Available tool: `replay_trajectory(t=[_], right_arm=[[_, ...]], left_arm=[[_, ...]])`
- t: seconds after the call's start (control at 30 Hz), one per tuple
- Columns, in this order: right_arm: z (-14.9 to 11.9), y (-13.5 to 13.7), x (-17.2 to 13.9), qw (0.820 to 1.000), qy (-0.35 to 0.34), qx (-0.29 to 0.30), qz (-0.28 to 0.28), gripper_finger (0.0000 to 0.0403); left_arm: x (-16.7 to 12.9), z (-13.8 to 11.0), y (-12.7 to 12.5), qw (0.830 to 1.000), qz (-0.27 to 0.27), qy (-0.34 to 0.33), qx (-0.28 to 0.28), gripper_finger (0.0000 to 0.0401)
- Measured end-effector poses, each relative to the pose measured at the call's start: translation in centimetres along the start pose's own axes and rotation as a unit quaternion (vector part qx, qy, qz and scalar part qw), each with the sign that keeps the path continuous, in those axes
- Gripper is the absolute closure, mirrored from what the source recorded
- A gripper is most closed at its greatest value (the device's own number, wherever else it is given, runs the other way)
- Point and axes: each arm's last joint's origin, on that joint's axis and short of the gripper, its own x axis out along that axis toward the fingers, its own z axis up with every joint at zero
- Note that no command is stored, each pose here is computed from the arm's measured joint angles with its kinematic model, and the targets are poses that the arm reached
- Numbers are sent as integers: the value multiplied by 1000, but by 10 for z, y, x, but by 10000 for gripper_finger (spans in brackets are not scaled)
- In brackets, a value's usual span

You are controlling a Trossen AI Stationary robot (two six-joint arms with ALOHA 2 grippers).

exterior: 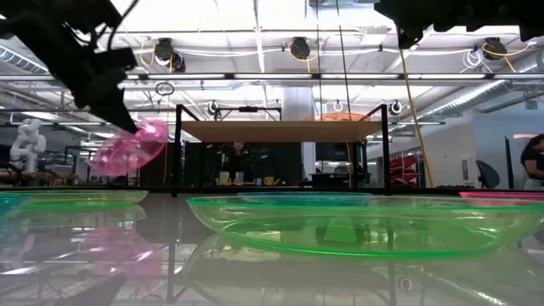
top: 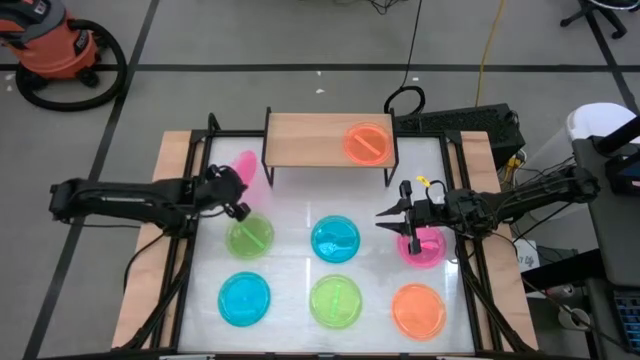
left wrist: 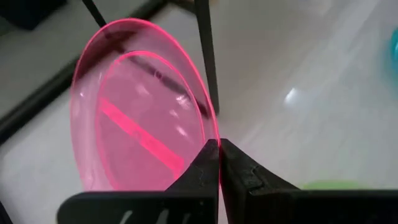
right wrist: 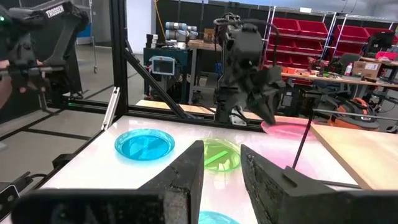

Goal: Place and stack plates onto a shelf
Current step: Stack the top pink plate on top of the orange plate on the shelf

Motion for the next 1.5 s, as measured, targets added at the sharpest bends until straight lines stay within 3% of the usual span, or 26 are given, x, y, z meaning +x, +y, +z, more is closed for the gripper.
replay_trajectory(t=[0.13, 0.2, 0.37, 0.57, 0.8, 1.07, 1.27, 1.5], right_arm=[[0, 0, 0, 1000, 0, 0, 0, 314], [0, 0, 0, 1000, 0, -2, 0, 314], [1, -1, 0, 1000, -4, -10, -15, 314], [1, -3, 0, 999, 0, -13, -53, 314], [2, -3, 0, 998, -5, -12, -54, 314], [14, -4, -1, 996, -69, -16, -58, 314], [20, -5, -2, 993, -97, -12, -60, 314], [22, -4, -3, 992, -108, -6, -58, 314]], left_arm=[[-11, 8, 4, 998, 10, -67, -14, 400], [-18, 16, 7, 994, 40, -96, -22, 401], [-44, 60, 10, 978, 113, -175, -4, 401], [-57, 124, -16, 958, 41, -261, 107, 401], [-11, 174, -66, 942, -35, -238, 235, 401], [56, 224, -111, 913, -19, -204, 352, 401], [98, 229, -137, 863, -19, -178, 472, 401], [137, 222, -140, 846, -37, -149, 510, 400]])
